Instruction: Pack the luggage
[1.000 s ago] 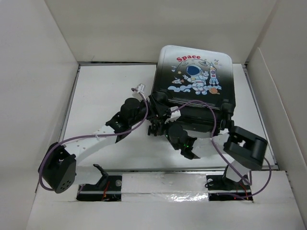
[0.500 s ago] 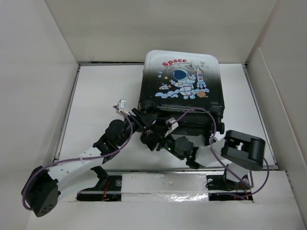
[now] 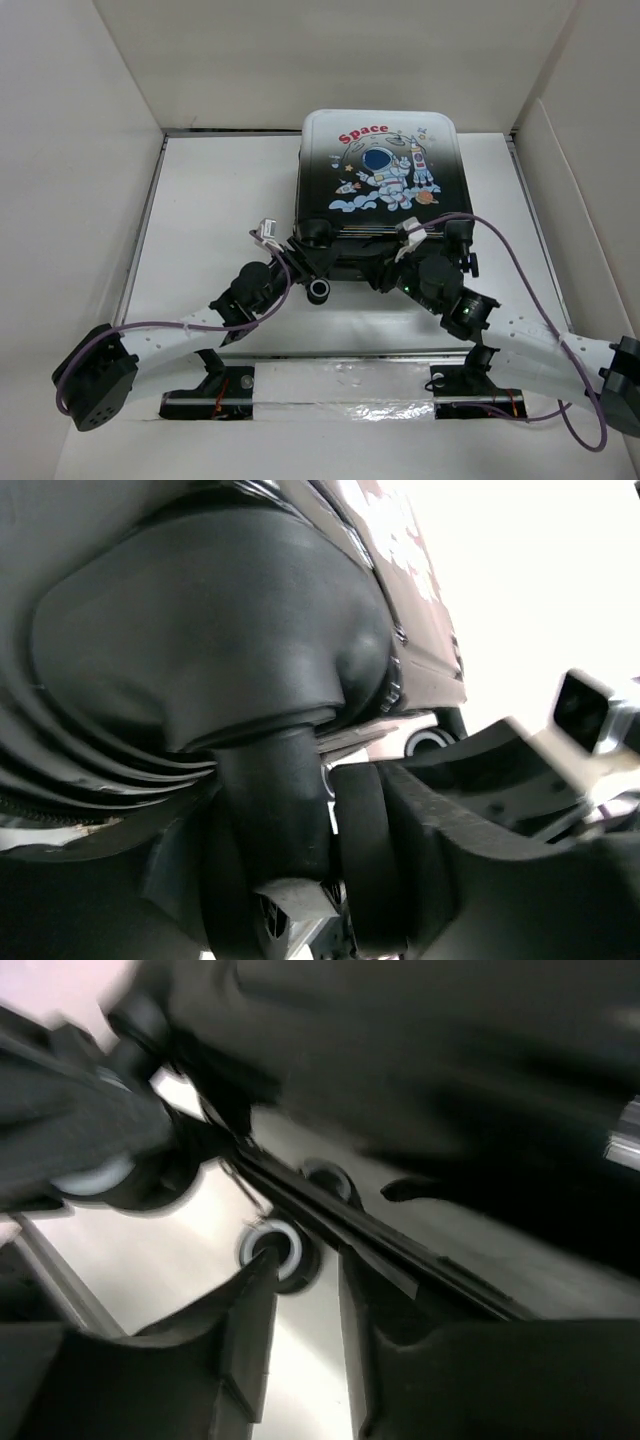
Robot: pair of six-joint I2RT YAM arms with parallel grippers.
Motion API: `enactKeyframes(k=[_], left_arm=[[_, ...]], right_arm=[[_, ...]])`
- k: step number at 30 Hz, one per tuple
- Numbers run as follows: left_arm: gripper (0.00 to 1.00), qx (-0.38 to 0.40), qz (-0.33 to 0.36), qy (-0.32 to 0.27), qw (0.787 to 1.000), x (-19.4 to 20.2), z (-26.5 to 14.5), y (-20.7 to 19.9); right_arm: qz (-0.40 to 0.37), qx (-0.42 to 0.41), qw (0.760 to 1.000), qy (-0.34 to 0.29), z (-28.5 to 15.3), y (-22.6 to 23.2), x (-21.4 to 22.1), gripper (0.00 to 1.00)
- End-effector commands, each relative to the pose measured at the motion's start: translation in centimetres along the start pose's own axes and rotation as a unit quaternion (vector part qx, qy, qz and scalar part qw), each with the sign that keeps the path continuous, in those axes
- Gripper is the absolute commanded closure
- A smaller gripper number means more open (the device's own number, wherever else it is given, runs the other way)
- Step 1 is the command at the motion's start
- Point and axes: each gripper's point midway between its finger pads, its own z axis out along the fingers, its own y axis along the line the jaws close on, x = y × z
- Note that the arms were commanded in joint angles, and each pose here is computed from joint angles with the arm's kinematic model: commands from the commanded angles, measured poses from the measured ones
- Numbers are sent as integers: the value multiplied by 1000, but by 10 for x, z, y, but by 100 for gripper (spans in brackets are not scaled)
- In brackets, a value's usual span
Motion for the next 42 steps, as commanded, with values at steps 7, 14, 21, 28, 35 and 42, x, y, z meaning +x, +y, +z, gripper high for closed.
enactKeyframes(k=[7, 14, 21, 28, 35, 42], left_arm=[[16, 121, 10, -20, 992, -26, -5, -69], [7, 106, 8, -9, 994, -30, -10, -58], [5, 98, 0, -8, 995, -34, -12, -50], [5, 99, -2, -4, 995, -32, -12, -51], [6, 93, 3, -3, 996, -32, -14, -48], [8, 88, 7, 4, 996, -28, -17, -44]], right_arm=[[-14, -102, 994, -32, 16, 44, -23, 32], [-51, -130, 990, -33, 37, 71, -33, 26], [-52, -124, 989, -59, 44, 82, -42, 22], [-35, -111, 987, -108, 54, 86, -63, 18], [40, -85, 983, -159, 61, 83, -75, 19], [91, -54, 975, -193, 69, 78, -75, 52]])
